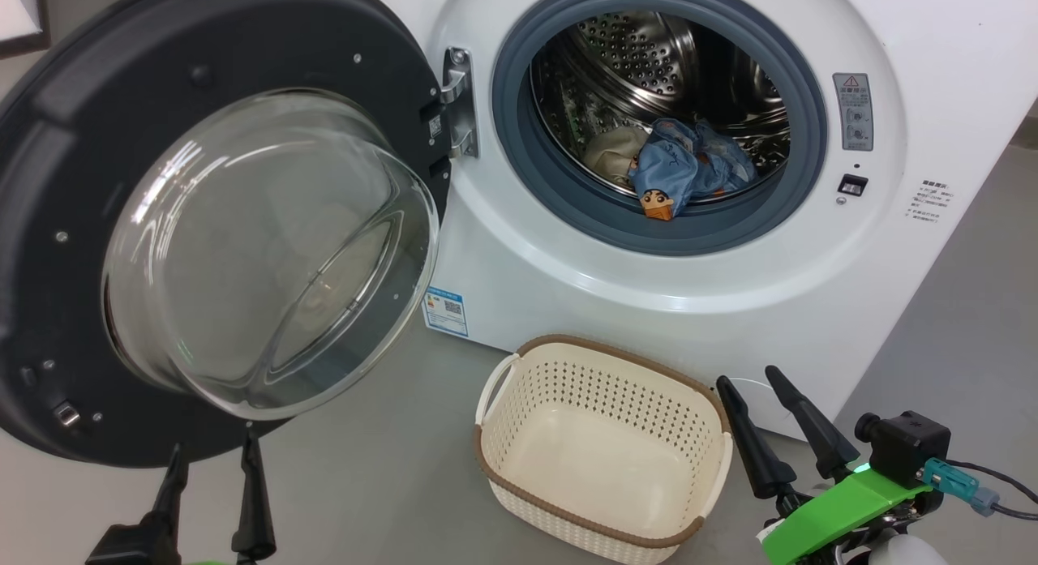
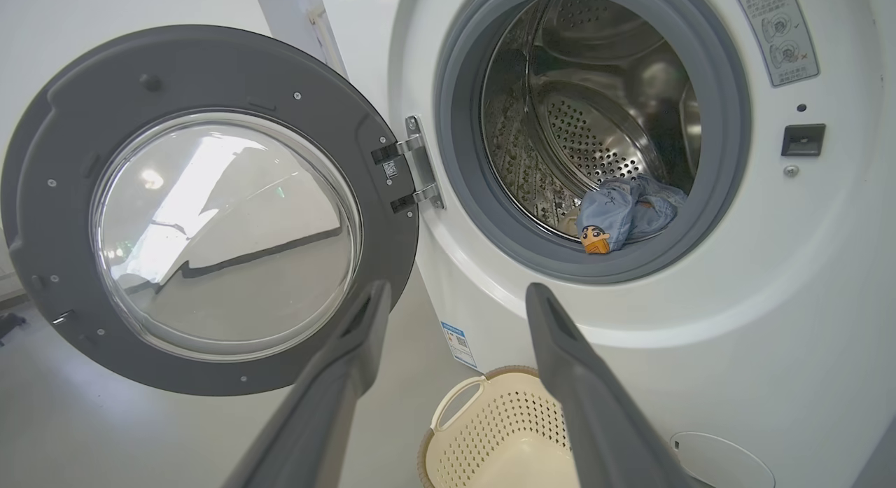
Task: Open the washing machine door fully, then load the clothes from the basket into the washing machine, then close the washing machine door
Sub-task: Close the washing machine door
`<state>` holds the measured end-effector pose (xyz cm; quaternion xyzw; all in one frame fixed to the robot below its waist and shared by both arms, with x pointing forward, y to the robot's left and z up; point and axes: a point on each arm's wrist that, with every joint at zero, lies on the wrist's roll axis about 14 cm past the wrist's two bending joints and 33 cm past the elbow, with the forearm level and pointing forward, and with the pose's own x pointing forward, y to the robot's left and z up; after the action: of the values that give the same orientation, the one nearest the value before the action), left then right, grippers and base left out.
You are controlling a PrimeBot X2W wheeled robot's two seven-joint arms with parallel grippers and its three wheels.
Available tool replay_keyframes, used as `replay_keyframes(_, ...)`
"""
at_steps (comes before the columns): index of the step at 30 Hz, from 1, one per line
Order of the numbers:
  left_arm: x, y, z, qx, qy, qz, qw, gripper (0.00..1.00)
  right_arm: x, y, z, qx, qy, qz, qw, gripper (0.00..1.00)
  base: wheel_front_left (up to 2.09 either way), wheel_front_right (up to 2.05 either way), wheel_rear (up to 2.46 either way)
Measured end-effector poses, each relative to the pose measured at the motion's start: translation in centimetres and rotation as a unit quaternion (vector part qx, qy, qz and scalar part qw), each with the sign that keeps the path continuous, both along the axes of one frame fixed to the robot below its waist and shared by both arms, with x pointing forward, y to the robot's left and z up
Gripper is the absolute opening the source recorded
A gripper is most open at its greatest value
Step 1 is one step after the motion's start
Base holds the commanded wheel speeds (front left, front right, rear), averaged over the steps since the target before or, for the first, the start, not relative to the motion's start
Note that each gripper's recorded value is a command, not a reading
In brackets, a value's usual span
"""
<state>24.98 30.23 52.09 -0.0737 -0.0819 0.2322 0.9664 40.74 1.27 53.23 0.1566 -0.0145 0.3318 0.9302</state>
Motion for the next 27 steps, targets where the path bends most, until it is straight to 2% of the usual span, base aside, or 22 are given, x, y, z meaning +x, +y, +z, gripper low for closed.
replay_keyframes(13,0.1,-0.1,0.0,0.003,0.003,-0.004,1.000,1.00,0.0,-0.2,-0.1,0.000,0.001,-0.002,1.000,1.00,0.00,0.00,0.00)
replay_keyframes(14,0.2,-0.1,0.0,0.004,0.003,-0.004,1.000,0.86,0.0,-0.2,-0.1,0.000,0.001,-0.003,1.000,1.00,0.00,0.00,0.00)
replay_keyframes(15,0.2,-0.1,0.0,0.005,0.003,-0.005,1.000,0.49,0.0,-0.2,-0.1,0.000,0.001,-0.003,1.000,1.00,0.00,0.00,0.00)
replay_keyframes(16,0.2,-0.1,0.1,0.006,0.002,-0.005,1.000,0.27,0.0,-0.3,-0.1,0.000,0.001,-0.003,1.000,1.00,0.00,0.00,0.00)
replay_keyframes(17,0.2,-0.1,0.2,0.008,0.001,-0.005,1.000,0.00,0.0,-0.3,-0.1,0.000,0.001,-0.004,1.000,1.00,0.00,0.00,0.00)
replay_keyframes(27,0.4,1.2,4.5,0.031,-0.062,-0.017,0.997,0.00,-0.1,-0.4,0.0,-0.002,0.000,-0.005,1.000,1.00,0.00,0.00,0.00)
